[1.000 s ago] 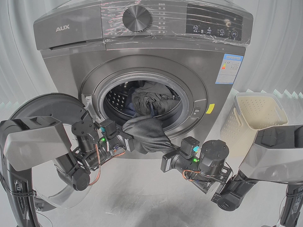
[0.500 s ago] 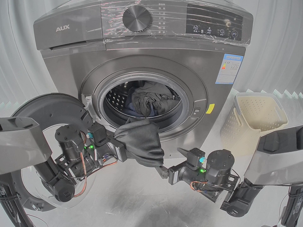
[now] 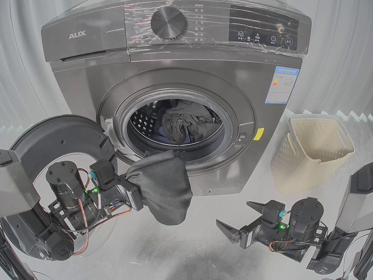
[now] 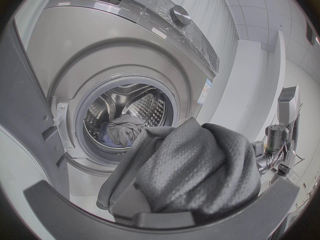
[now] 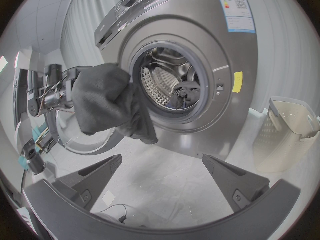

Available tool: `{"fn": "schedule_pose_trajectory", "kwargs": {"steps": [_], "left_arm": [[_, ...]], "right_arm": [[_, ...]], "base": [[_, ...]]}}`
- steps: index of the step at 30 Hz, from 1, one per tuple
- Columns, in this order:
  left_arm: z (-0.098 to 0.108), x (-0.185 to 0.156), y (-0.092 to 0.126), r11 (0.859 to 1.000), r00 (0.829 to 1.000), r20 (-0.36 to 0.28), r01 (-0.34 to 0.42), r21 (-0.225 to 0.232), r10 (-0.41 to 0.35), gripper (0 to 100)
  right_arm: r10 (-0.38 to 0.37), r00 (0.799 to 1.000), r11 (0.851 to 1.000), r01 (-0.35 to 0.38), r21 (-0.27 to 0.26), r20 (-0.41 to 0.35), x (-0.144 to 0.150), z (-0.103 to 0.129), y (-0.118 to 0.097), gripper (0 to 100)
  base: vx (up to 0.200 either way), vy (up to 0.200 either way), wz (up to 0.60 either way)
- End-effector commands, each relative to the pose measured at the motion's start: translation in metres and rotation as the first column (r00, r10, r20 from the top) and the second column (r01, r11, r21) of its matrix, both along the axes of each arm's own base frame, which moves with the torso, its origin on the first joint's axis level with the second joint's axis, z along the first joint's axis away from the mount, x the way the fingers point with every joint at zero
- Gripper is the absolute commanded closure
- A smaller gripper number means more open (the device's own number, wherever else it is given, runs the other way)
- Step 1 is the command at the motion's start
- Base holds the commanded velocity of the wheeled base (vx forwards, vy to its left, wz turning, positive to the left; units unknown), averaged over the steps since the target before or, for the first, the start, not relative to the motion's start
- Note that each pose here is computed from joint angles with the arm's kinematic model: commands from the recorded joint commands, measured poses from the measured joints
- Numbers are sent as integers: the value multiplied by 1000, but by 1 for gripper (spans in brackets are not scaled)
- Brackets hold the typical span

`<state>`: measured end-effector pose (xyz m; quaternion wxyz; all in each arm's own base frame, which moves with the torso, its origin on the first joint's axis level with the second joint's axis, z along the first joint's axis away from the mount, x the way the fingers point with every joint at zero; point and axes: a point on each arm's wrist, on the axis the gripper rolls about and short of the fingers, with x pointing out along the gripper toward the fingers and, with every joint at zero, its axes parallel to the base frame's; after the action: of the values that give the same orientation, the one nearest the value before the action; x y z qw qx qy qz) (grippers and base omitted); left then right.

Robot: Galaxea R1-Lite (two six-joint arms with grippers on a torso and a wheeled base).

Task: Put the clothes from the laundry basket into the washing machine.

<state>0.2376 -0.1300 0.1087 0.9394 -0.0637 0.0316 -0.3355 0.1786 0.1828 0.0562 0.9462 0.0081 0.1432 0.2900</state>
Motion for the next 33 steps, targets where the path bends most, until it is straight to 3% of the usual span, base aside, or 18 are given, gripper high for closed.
{"fn": "schedule_pose_trajectory", "kwargs": {"steps": [1, 7, 13, 25, 33], "left_arm": [[2, -8, 6, 1000, 1000, -2, -18, 3, 18, 100], [0, -6, 6, 997, 997, 2, -76, 24, 76, 100], [-7, -6, 3, 997, 997, -21, -72, 40, 73, 100], [-8, -5, 1, 997, 997, -21, -69, 42, 70, 100], [-12, -7, -3, 997, 998, -31, -55, 51, 56, 100]], "right_arm": [[-81, 996, 996, 81, 28, 28, 9, 10, -14, 0], [-187, 982, 982, 186, 29, 30, 30, 10, -37, 0], [-174, 984, 984, 173, 35, 24, 29, 10, -35, 0], [-156, 988, 987, 155, 33, 23, 26, 10, -32, 0], [-150, 988, 988, 149, 35, 24, 25, 10, -31, 0]], "base": [[0, 0, 0], [0, 0, 0], [0, 0, 0], [200, 0, 0], [0, 0, 0]]}}
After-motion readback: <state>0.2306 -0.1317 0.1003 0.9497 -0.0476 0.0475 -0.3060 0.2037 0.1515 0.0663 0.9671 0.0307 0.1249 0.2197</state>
